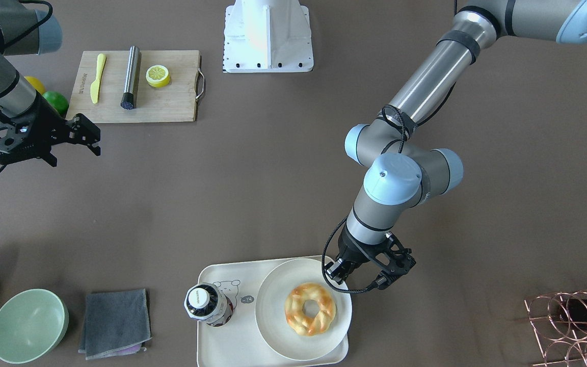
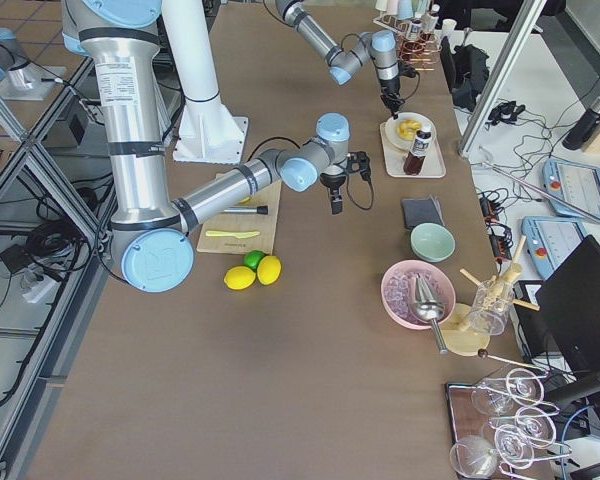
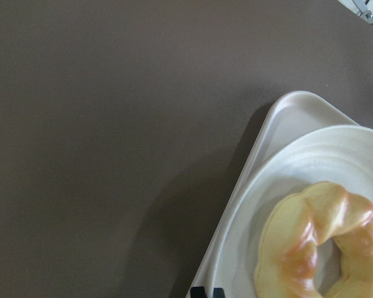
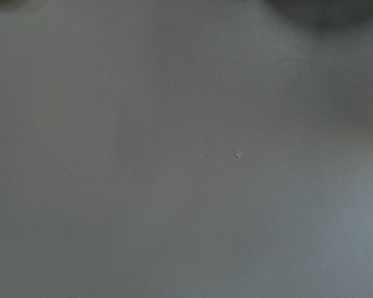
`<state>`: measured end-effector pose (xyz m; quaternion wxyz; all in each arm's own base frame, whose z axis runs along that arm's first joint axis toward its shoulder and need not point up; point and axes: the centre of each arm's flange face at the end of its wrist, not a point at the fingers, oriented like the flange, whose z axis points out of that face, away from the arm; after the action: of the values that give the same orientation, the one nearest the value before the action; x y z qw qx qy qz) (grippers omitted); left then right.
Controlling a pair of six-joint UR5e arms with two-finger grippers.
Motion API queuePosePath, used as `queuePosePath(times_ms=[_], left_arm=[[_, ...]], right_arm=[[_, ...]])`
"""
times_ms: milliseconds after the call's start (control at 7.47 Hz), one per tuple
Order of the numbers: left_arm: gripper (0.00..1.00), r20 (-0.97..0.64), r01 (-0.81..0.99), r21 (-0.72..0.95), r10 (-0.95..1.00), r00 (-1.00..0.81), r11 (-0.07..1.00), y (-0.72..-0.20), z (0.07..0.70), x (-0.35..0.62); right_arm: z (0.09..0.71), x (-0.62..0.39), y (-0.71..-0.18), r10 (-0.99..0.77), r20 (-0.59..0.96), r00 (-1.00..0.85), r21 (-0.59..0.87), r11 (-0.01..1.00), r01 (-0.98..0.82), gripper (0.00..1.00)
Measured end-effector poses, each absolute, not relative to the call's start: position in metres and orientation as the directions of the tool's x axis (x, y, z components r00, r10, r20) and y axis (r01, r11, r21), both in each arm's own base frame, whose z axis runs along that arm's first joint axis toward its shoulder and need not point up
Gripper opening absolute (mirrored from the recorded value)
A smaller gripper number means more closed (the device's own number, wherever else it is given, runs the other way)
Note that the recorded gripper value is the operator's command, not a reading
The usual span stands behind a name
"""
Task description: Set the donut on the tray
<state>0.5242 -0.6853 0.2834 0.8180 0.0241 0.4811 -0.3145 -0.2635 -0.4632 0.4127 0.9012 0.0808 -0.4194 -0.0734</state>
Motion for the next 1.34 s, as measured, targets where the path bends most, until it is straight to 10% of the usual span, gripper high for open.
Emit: queuePosePath(times_ms=[134,402,1339], left_arm=[[0.00,-0.802,0.546,-0.270,-0.499,0.328,0.793,-0.690,0.278,0.529],[0.96,-0.804,0.552,-0.278,-0.505,0.314,0.786,-0.690,0.272,0.536],[0.97,-0.784,0.316,-0.162,-0.317,0.534,0.935,-0.606,0.277,0.408]], right_arm=[[0.419,-0.257,-0.463,-0.203,0.740,0.641,0.209,0.976,0.068,1.00],[0.427,-0.249,-0.463,-0.215,0.734,0.644,0.214,0.973,0.081,1.00],[0.488,-0.182,-0.464,-0.276,0.675,0.684,0.252,0.958,0.137,1.00]])
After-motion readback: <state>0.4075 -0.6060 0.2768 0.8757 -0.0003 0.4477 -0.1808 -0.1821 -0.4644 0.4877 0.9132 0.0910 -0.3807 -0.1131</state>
